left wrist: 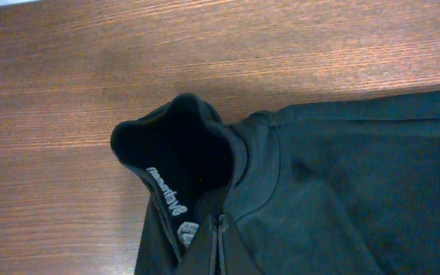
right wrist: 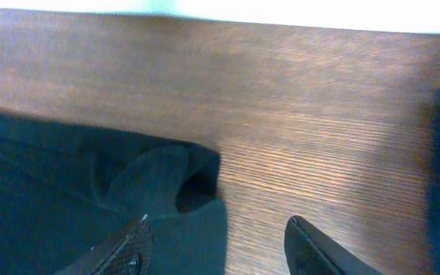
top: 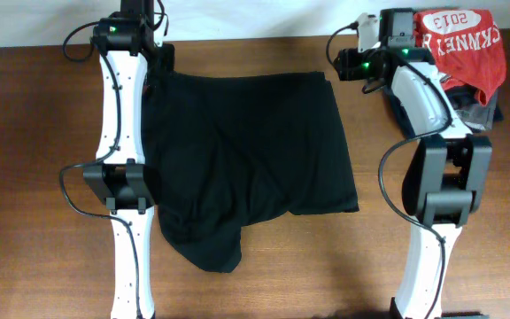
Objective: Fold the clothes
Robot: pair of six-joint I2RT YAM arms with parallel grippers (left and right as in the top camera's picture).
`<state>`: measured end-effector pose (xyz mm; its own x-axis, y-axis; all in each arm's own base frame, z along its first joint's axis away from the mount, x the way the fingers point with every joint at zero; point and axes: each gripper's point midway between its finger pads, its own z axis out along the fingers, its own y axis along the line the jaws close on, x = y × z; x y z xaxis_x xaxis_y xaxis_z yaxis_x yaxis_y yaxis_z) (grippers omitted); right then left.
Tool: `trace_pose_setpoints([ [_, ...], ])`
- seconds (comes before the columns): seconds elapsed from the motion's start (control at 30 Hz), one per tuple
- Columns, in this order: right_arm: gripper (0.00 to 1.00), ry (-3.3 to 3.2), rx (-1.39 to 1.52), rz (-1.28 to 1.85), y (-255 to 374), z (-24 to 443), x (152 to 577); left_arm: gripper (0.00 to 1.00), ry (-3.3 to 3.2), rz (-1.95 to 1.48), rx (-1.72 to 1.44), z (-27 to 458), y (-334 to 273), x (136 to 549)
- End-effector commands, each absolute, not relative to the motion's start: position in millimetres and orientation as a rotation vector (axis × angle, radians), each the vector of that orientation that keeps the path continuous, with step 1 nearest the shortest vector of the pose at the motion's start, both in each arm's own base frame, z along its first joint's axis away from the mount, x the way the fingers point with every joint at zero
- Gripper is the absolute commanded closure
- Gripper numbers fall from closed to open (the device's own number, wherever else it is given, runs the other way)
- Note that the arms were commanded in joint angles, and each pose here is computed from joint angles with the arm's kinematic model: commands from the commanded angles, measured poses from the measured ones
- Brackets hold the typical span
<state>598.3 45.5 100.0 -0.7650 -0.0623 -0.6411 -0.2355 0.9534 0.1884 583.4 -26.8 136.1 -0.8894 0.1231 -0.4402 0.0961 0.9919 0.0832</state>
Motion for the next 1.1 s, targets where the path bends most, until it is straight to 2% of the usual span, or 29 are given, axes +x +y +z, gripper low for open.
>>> trace_pose_setpoints([
  [0.0,0.4,2.439,-0.328,0.408,76,72,598,0.99,2.648,0.083,0.137,145,-26,586],
  [0.3,0.42,2.46,-0.408,0.436,113,25,599,0.99,2.649,0.088,0.136,145,-25,586],
  [0.47,0.78,2.461,-0.403,0.43,111,25,600,0.99,2.648,0.088,0.136,145,-25,586],
  [0.57,0.96,2.461,-0.36,0.427,102,31,602,0.99,2.639,0.09,0.135,146,-25,588],
  [0.87,0.96,2.458,-0.267,0.4,61,100,599,0.99,2.595,0.098,0.127,159,-23,592],
  [1.07,0.96,2.499,-0.212,0.395,39,151,577,0.99,2.546,0.126,0.112,188,-19,587],
])
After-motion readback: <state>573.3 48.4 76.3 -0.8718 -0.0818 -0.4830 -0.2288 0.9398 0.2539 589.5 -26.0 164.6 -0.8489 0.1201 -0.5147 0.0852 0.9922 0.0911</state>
